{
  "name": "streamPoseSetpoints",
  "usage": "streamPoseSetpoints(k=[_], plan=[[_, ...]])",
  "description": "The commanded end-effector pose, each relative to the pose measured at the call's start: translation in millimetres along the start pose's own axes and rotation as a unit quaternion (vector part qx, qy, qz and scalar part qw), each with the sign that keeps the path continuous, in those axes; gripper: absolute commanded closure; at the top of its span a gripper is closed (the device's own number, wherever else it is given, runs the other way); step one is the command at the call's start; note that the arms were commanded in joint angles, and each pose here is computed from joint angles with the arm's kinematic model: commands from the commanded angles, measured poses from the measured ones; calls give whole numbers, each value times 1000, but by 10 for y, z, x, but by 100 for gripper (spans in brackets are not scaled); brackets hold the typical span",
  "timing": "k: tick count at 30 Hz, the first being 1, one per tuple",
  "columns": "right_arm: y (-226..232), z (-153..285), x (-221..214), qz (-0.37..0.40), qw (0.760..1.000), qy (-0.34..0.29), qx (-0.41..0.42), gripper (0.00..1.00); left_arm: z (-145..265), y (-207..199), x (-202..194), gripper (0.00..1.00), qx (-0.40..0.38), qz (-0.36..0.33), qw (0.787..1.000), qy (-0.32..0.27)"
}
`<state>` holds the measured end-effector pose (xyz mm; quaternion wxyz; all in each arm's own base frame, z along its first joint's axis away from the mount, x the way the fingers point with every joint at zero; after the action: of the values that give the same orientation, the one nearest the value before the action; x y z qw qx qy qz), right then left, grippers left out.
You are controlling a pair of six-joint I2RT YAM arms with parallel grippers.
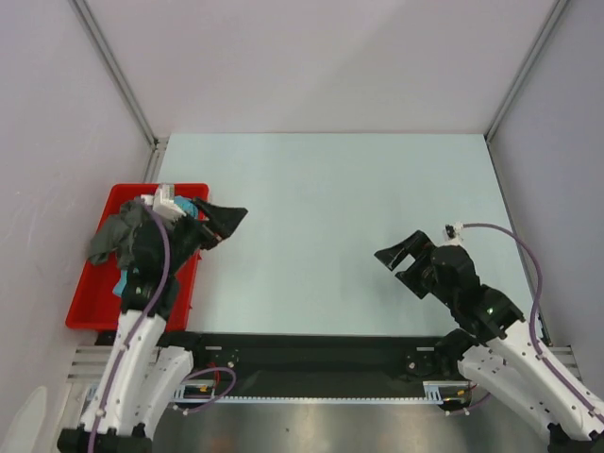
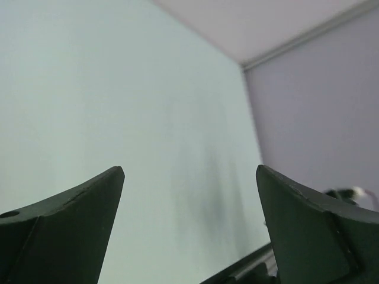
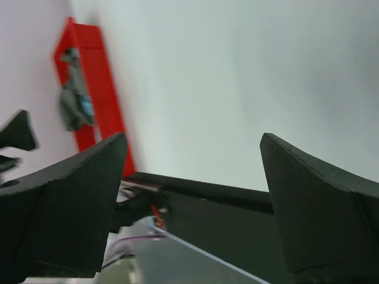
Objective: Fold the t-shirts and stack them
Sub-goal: Grab the tshirt from the pile
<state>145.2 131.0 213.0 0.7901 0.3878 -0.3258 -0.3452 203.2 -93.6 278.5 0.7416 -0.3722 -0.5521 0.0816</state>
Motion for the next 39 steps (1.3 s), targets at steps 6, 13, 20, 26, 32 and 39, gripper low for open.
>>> streamPoseSetpoints(k=[6,13,20,26,32,39], plan=[[152,193,330,144,980,-3,-134,0,-261,1148,259,0,350,52,923,151],[252,54,439,182,978,37,-97,3,-267,1679,904,0,398,46,915,55],[297,-137,694,224,965,48,-125,3,-143,2334,1084,18,569,-8,811,135],[485,-303,667,304,941,50,-141,1,62,2743,1075,19,671,-62,718,172],[547,-429,601,352,921,57,-154,0,171,2868,1154,17,703,-114,680,174],[494,-455,626,344,923,56,-166,0,20,3228,992,19,652,-93,723,211]])
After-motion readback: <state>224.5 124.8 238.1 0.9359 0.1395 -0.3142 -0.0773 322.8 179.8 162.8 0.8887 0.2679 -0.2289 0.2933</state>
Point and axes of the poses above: each gripper's point midway between its finger pads, its own z axis back along the fingers, its own y axis along the line the jaws close on, x = y × z, the point moved 6 cm from there along z, back along the fingers, and after that the axes turned 10 degrees about -z, right-handed, at the moved point
